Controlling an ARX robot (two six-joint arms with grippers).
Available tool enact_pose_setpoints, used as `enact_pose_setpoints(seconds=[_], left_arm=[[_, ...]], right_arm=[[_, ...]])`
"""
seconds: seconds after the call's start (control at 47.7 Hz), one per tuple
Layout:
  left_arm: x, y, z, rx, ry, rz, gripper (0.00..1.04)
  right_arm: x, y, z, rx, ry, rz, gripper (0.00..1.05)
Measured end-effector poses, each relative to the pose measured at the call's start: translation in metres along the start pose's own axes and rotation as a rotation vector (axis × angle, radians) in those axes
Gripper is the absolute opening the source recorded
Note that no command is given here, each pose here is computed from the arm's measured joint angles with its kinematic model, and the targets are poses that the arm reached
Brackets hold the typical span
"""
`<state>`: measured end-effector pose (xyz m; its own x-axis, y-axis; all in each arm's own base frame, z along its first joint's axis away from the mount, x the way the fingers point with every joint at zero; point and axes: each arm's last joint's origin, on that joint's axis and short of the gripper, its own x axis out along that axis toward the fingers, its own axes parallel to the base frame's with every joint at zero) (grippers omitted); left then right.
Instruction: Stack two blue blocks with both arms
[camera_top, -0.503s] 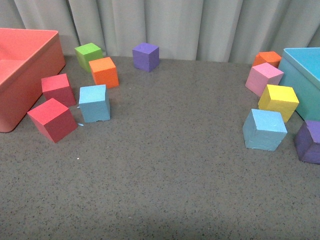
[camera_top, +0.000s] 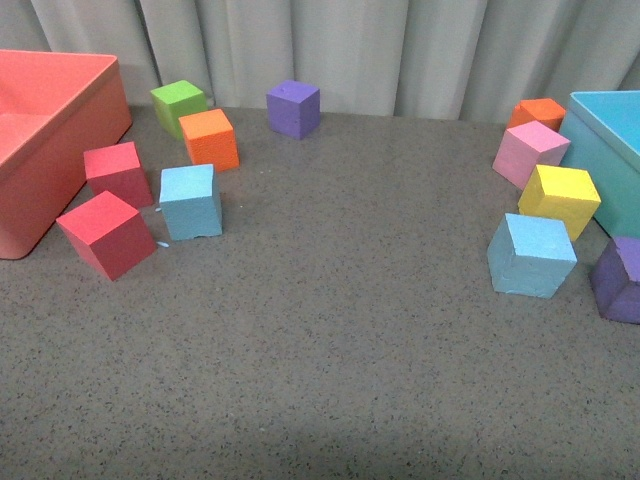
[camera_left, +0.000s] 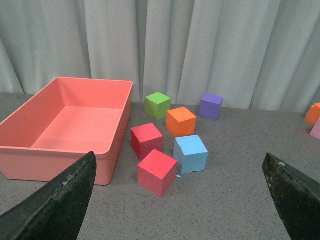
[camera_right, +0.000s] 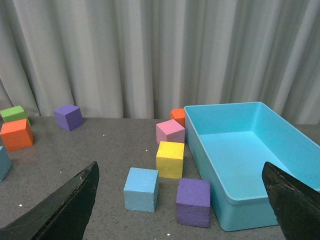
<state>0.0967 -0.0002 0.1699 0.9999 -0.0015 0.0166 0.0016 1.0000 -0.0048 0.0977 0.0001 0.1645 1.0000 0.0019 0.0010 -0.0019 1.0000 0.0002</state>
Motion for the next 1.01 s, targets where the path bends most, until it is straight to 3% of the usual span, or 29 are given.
enact_pose_setpoints(seconds=[0.314,0.419,0.503,0.608,0.691,0.88,1.006], left_arm=[[0.0,0.0,0.0,0.0,0.0,0.0,0.98],[0.0,0.0,0.0,0.0,0.0,0.001,0.98],[0.0,0.0,0.0,0.0,0.0,0.0,0.98],[0.0,0.0,0.0,0.0,0.0,0.0,0.98],[0.0,0.0,0.0,0.0,0.0,0.0,0.98],[0.0,0.0,0.0,0.0,0.0,0.0,0.98],[0.0,0.0,0.0,0.0,0.0,0.0,0.98]], right_arm=[[0.0,0.0,0.0,0.0,0.0,0.0,0.95],[0.008,0.003,0.002,-0.2,0.058,-0.229,0.95],[0.022,0.006,0.009,-0.264,0.094,-0.229,0.95],[0.052,0.01,0.025,-0.25,0.135,-0.192,0.95],[0.1,0.015,0.028,-0.159,0.295,-0.137,0.95],[0.189,0.026,-0.004,0.045,0.693,-0.08,0.95],[0.228,0.032,-0.018,0.109,0.821,-0.085,0.95]])
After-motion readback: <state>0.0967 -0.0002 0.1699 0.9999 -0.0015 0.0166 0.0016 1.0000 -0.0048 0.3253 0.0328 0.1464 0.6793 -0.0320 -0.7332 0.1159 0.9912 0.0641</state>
